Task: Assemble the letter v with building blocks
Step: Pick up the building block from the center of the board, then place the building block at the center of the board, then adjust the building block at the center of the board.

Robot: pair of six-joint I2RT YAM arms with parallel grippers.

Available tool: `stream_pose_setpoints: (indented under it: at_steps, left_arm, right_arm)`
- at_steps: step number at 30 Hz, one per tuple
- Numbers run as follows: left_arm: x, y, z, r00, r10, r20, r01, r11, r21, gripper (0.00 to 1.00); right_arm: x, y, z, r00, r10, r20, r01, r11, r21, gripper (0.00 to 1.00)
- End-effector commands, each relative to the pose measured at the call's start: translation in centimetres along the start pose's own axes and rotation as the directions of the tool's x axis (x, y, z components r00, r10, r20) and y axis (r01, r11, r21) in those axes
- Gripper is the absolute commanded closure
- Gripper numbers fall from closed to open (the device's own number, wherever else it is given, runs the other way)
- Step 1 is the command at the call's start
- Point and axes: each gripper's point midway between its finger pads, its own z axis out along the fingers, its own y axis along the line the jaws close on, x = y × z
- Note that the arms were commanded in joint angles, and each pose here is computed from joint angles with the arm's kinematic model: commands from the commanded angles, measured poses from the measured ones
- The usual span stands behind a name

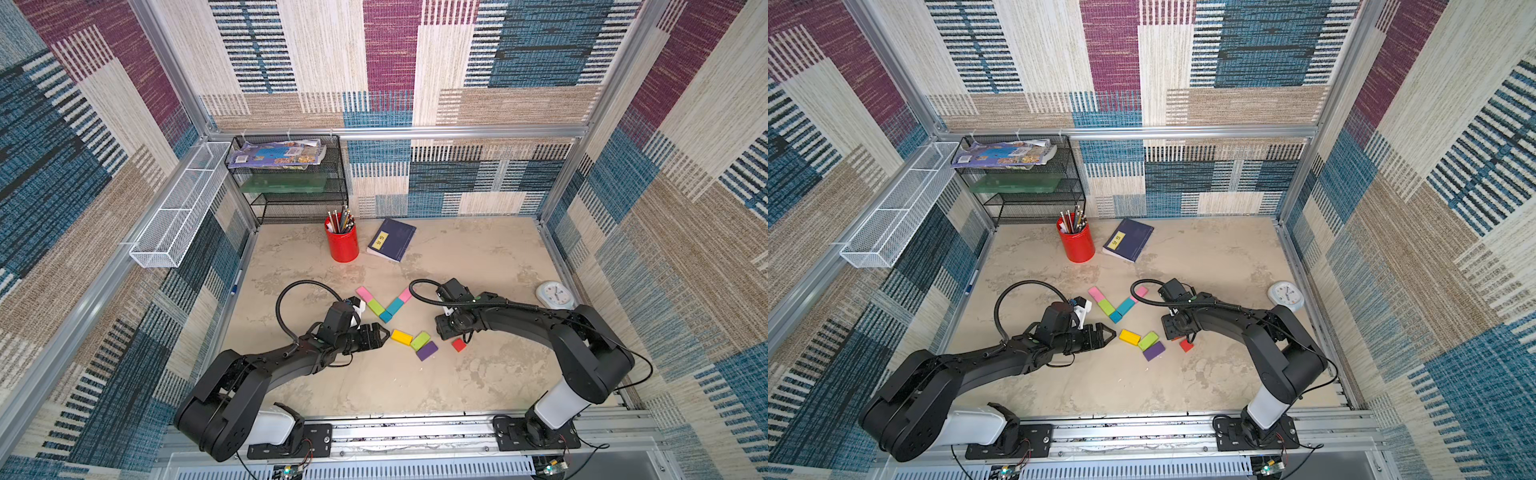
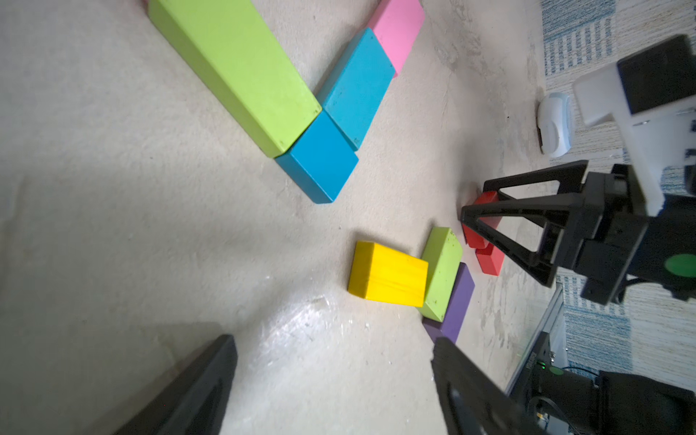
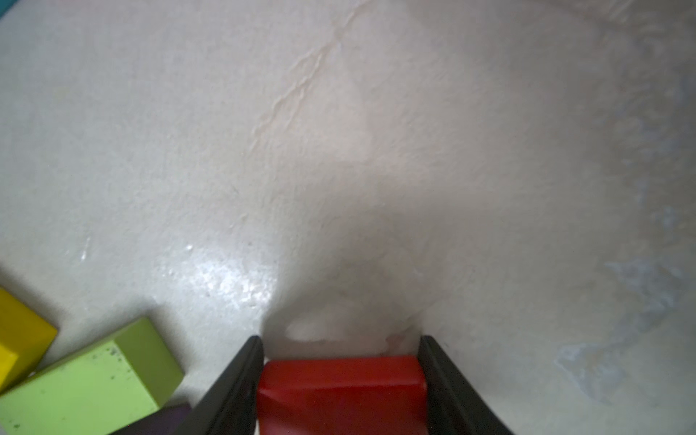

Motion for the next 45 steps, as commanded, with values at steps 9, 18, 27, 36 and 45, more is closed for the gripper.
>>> stream_pose_setpoints:
  at_steps: [9, 18, 27, 36, 45]
  left_arm:
    - [0.1, 0.5, 0.3, 1.0, 0.001, 0.001, -0.001, 1.0, -0.028, 0.15]
    - [0.0, -1.5, 0.4, 1.0, 0.027, 0.015, -0.027, 1.0, -0.004, 0.15]
    - [-1.2, -4.5, 2.3, 0.996, 0.093, -0.004, -0.093, 0.996, 0.0, 0.16]
    - [-4.9, -7.9, 6.1, 0.994, 0.113, -0.006, -0.113, 0.993, -0.019, 0.41]
    - [-6.5, -9.9, 10.7, 0.988, 0.14, -0.058, -0.145, 0.984, -0.098, 1.0]
  right_arm:
    - [-6.2, -3.1, 1.2, 0.951, 0.302, 0.072, -0.292, 0.949, -0.117, 0.5]
    - [-11.1, -2.4, 3.4, 0.904, 0.421, 0.076, -0.408, 0.901, -0.144, 0.32]
    - [-10.1, -1.2, 1.6, 0.907, 0.419, 0.049, -0.394, 0.882, -0.257, 0.21]
    - [-15.2, -4.5, 0.0, 0.916, 0.366, 0.165, -0.298, 0.895, -0.332, 0.49]
    - [-15.8, -3.6, 4.6, 0.95, 0.307, 0.066, -0.257, 0.882, -0.396, 0.99]
